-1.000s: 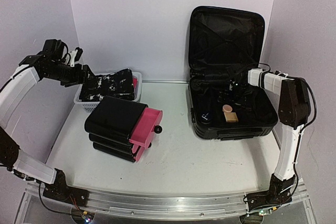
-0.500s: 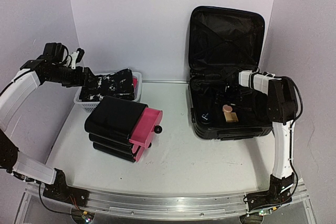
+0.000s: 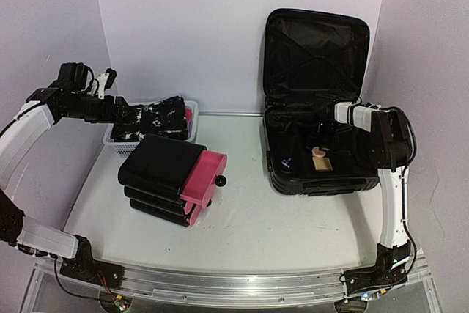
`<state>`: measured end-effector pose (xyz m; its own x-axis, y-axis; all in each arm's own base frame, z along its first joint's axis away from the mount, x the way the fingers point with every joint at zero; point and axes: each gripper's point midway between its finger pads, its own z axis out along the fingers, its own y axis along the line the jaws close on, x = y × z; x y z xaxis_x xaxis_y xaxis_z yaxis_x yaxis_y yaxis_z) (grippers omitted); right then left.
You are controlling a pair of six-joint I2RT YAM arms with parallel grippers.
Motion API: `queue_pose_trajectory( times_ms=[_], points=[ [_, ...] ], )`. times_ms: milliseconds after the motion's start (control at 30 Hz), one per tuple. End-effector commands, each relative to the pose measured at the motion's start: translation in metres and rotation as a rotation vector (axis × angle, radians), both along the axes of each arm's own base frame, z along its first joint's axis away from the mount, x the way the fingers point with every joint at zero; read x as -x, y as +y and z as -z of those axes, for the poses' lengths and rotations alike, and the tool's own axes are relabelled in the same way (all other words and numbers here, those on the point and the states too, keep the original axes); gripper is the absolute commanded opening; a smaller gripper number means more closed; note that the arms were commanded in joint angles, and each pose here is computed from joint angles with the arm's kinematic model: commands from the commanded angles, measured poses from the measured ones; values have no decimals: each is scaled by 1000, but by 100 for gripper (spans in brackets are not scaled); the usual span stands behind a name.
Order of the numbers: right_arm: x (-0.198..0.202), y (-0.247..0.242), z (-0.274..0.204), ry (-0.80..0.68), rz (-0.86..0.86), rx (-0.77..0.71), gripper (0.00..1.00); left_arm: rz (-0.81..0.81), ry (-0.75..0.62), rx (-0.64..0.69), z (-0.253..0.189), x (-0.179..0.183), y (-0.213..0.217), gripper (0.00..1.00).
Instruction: Open, take out, and arrange the luggage
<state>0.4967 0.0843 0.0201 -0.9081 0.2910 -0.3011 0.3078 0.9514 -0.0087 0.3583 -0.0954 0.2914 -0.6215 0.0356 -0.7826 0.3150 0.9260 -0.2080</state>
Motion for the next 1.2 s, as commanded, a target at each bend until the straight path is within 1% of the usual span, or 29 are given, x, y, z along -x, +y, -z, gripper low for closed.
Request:
queue_pose_trajectory(
  times_ms=[0,167,267,300,433,533,567,667,733,800,867,1000,1133,1167],
  points=[
    [-8,8,-3,-17,-20,-23,71,12,-75,-1,-16,-1,-1,78],
    [-9,9,-18,-41,-35,-34,58,15,-68,2,-13,-3,-2,78],
    [-7,16,-56,-93,-55,-83,49,18,-63,4,-12,-3,-2,78],
    [-5,20,-73,-118,-70,-111,48,18,-62,5,-11,-3,-3,78],
    [12,43,-127,-231,-176,-253,47,24,-60,13,-12,-3,-4,78],
    [28,59,-148,-337,-256,-364,47,31,-60,23,-13,-2,-6,78],
    [33,66,-151,-367,-282,-413,45,33,-59,28,-13,-2,-7,78],
    [52,103,-162,-441,-394,-638,33,42,-57,39,-14,-2,-9,78],
    [71,132,-171,-467,-490,-726,31,43,-47,40,-11,-3,-9,78],
    [93,163,-183,-484,-622,-728,32,44,-39,42,-8,-4,-10,78],
    [119,197,-200,-510,-800,-695,34,49,-29,48,-5,-5,-11,78],
    [170,256,-221,-485,-1068,-656,35,53,-20,50,-3,-7,-12,78],
    [213,304,-238,-492,-1276,-630,35,48,-17,47,-1,-7,-12,78],
    [218,312,-239,-491,-1304,-628,35,48,-16,48,-1,-7,-12,78]
  ],
)
